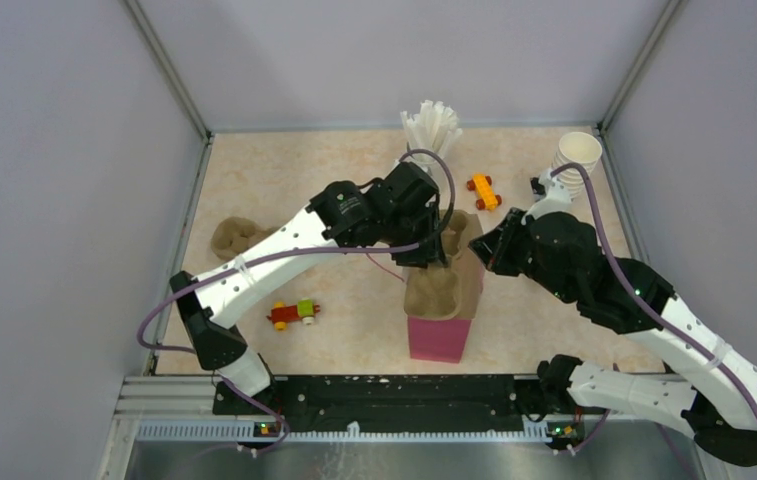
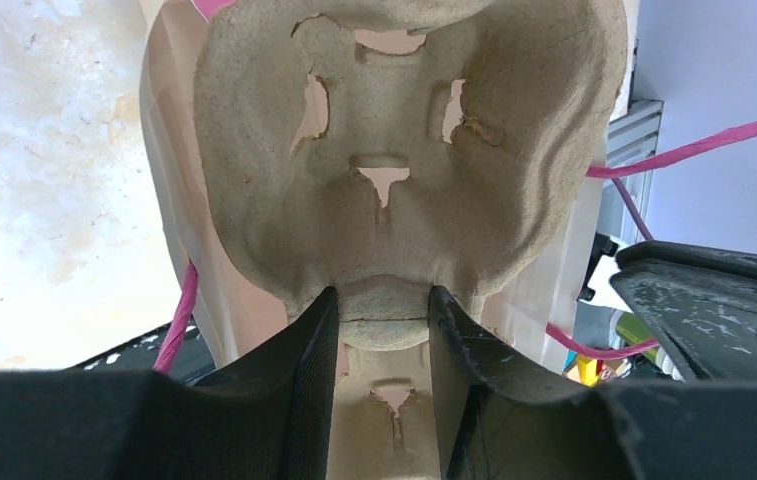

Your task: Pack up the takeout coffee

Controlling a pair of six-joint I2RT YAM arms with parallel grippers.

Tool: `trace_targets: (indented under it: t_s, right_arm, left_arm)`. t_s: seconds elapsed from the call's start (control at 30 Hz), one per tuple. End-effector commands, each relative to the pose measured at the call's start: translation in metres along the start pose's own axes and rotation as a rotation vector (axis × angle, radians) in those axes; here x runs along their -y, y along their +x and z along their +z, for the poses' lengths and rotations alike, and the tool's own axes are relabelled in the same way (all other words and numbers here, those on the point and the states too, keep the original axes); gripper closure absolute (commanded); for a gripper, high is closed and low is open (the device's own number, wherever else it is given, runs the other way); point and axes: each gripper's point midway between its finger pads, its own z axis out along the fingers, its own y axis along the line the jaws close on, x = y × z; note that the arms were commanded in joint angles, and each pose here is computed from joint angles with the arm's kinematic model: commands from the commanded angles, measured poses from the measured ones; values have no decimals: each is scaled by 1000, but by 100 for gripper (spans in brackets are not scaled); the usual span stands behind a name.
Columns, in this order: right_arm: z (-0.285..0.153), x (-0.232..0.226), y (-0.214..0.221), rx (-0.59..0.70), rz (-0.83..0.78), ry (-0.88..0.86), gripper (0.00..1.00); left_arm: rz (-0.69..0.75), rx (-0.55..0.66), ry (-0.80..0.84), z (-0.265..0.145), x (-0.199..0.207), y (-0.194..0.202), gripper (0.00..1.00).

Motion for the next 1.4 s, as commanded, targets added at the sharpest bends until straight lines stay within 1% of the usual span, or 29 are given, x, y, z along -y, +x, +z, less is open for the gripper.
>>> trace_targets:
  t_s: [0.0,0.07,0.17,0.33,0.43,0.5,0.57,0.67,0.77,0.97,1.07,1.2,1.3,1.33,1.37]
  right_arm:
    - [-2,1,3,-1,-2,-5,100]
    - [-2,1,2,3,0,-5,100]
    - [-2,2,1,8,-2,-1,100]
    - [-3,5,2,12,5,6,100]
    - [-4,5,1,14,5,5,100]
    - [-4,6,2,13,4,8,100]
    - [-3,6,2,13,5,5,100]
    - [-3,5,2,12,8,0,100]
    - [-3,4,1,16,11,-3,100]
    - [-4,4,3,9,11,-8,100]
    - [-4,5,4,9,9,-6,100]
    - [-5,6,3,18,11,-6,100]
    - [-9,5,1,22,13,-23,100]
    - [-11,7,0,29,22,-15,98]
    - [-14,12,-1,34,31,3,88]
  left_arm:
    - [14,-45,-3,13,6,10,86]
    - [6,-66,-26,15,5,15,86]
    - [-11,-56,-47,14,5,15,86]
    - [-23,9,22,-3,28,-2,85]
    - [-22,10,12,-4,26,-3,85]
    - [-13,22,35,-2,29,-2,86]
    - [-21,23,38,3,26,2,86]
    - [-32,-25,-32,13,8,15,86]
    - [-16,-12,-93,19,-7,17,87]
    - [-18,25,-52,20,2,10,87]
    - [-18,-3,-46,23,6,13,87]
    - [-6,-55,-98,29,-3,26,87]
    - [-6,-39,-90,28,-1,24,87]
    - [-6,-29,-83,27,0,22,86]
    - [1,-25,-77,27,1,21,86]
